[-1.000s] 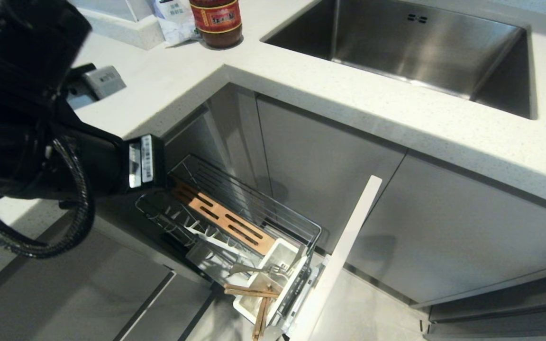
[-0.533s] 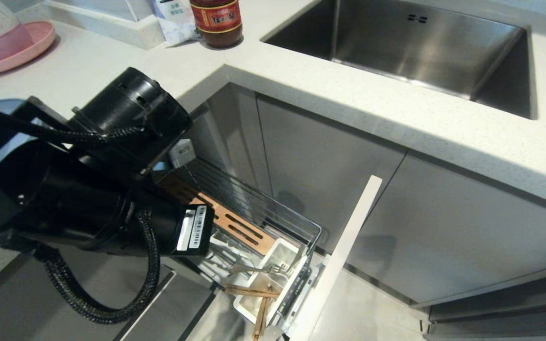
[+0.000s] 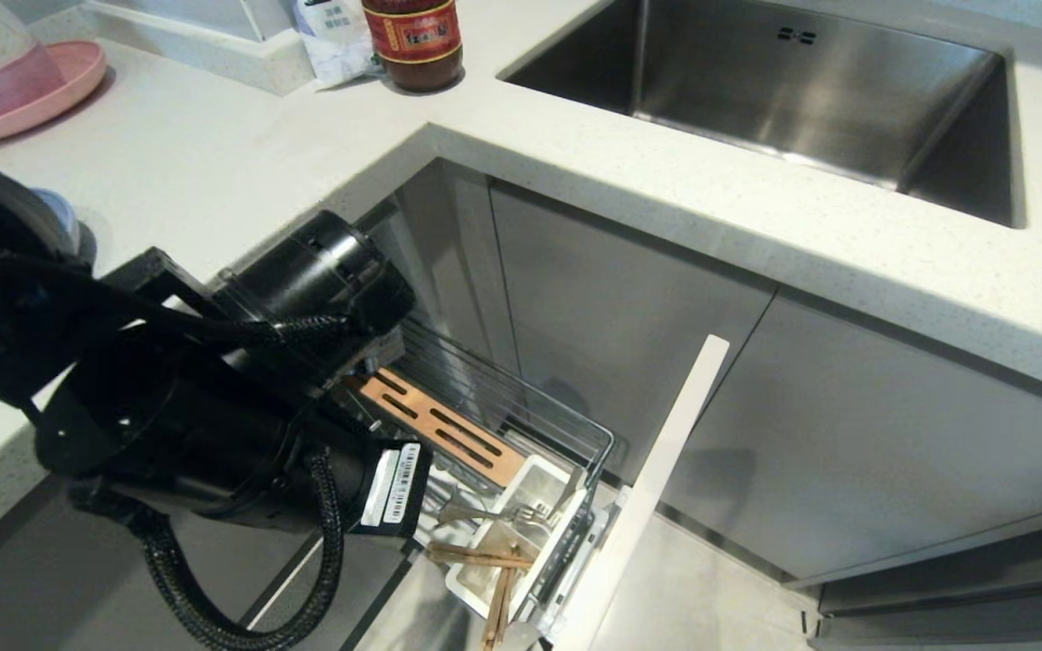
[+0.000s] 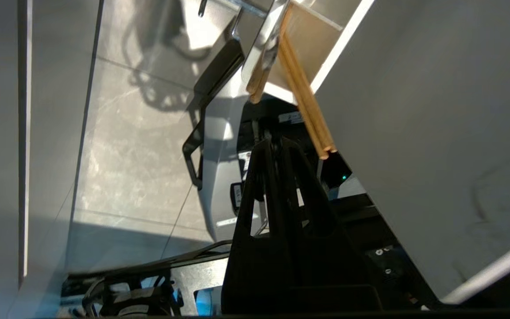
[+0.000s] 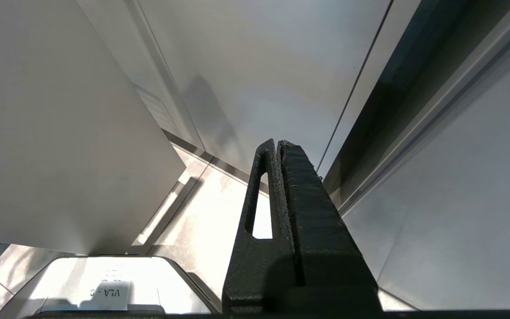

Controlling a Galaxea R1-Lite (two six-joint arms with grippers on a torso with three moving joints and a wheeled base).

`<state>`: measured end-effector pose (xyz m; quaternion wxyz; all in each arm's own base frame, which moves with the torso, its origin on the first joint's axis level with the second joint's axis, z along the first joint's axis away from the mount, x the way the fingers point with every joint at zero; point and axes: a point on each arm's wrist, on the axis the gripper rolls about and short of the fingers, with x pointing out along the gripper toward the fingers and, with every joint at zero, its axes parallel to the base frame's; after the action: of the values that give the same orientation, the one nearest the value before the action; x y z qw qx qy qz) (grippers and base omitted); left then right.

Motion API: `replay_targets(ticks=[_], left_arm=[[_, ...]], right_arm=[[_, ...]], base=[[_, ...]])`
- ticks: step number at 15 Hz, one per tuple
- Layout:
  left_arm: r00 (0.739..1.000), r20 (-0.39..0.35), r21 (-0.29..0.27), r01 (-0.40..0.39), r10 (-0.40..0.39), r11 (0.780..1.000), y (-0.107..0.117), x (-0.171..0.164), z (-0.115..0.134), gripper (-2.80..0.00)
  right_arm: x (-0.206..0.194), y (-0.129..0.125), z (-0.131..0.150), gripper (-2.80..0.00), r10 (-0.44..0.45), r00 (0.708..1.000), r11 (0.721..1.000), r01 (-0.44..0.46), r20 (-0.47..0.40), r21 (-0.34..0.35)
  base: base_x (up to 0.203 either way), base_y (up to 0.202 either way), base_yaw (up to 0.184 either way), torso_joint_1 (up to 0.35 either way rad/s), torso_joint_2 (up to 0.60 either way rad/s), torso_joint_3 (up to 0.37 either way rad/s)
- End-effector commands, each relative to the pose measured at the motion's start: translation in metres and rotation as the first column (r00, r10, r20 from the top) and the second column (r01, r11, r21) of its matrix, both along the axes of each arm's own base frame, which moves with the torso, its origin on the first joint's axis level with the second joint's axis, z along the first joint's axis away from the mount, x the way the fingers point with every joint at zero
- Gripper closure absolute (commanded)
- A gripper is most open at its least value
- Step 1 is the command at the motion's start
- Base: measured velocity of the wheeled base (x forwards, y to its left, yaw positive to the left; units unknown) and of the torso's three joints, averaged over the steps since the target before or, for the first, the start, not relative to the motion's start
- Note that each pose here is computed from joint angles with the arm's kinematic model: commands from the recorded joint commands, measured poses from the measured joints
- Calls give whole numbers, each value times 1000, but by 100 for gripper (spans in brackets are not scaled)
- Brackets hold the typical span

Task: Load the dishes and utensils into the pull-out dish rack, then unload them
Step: Take the fork out of the cupboard

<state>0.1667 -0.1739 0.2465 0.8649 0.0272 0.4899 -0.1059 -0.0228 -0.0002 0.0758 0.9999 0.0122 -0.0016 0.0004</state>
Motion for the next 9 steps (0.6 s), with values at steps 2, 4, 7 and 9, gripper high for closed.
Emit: replay_targets(ticks=[2,4,7,9], left_arm=[[1000,21,-16,-8,8,1000,-8,7,-21,0],[999,38,-12,-14,14,1000,-8,8,-31,0],[997,72,17,-10,8,1000,-13,4,-39,0],[996,87,38,-15,11,999,-15,4,-42,0]], right_arm=[[0,0,0,0,-1,1000,1000,1,3,0],[0,0,0,0,-1,1000,1000,1,3,0],[0,0,0,0,0,1000,1000,0,1,0],[0,0,0,0,-1,1000,1000,1,2,0]], base=[[0,0,0,0,0,0],[0,0,0,0,0,0],[0,0,0,0,0,0],[0,0,0,0,0,0]])
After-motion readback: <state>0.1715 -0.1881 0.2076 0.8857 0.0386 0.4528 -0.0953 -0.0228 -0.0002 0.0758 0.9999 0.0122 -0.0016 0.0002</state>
